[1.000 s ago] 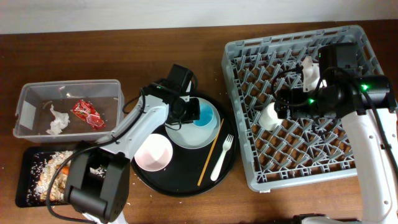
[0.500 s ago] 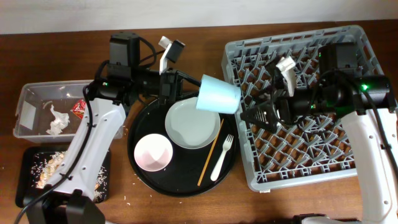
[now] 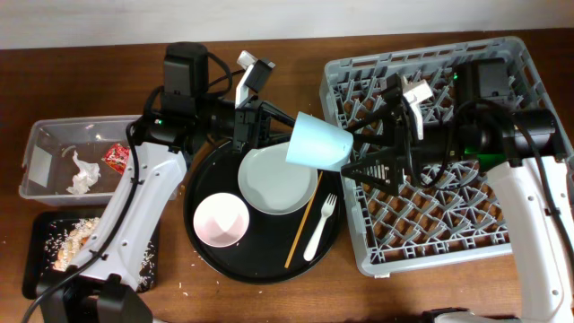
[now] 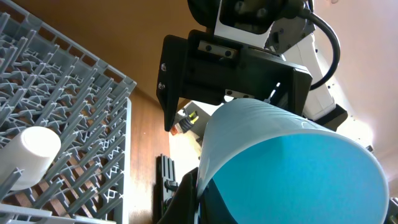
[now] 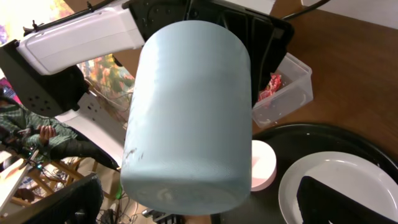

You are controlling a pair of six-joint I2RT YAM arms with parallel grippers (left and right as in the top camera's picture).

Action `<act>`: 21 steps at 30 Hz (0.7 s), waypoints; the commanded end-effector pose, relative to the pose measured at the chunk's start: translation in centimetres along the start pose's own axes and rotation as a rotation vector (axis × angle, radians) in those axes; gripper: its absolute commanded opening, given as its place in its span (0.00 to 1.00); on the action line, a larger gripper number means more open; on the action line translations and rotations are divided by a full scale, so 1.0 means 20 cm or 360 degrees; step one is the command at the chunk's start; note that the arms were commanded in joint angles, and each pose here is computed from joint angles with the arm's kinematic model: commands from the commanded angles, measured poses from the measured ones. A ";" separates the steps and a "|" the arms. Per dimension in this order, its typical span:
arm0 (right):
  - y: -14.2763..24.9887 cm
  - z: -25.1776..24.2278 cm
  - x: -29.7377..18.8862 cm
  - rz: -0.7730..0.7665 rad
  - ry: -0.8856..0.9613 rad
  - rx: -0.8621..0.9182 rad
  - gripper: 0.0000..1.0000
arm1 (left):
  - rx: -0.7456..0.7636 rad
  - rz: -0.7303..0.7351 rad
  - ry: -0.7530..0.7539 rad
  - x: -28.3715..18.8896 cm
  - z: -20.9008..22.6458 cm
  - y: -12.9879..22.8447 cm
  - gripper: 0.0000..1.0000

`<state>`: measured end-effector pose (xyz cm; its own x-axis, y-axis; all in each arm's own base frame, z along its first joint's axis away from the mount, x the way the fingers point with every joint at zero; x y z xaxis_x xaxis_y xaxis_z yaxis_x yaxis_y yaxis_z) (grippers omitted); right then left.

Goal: Sort waste into correct bins and load items into the dishwasher rack
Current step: 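Take the blue cup from the left gripper with the right gripper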

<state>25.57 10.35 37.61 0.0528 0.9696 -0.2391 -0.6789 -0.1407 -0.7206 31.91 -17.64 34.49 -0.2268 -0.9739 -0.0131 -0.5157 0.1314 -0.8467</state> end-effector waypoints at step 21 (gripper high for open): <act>-0.03 0.06 0.08 0.0014 -0.0111 -0.0185 0.79 | 0.0052 0.0004 0.0041 0.01 -0.02 -0.01 0.00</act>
<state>25.63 11.91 38.03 0.0128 0.9745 -0.2241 -0.6053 -0.1708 -0.7774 31.90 -17.64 34.49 -0.2271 -0.9738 -0.0129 -0.5153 0.1314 -0.8469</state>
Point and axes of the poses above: each gripper's point midway between its finger pads, its own x axis out along the fingers, its own z axis along the line the jaws close on, y = z × x, the point moved 8 cm from there along -x, back along the fingers, and after that the axes turned 12 degrees about x, right-handed, at the moved point
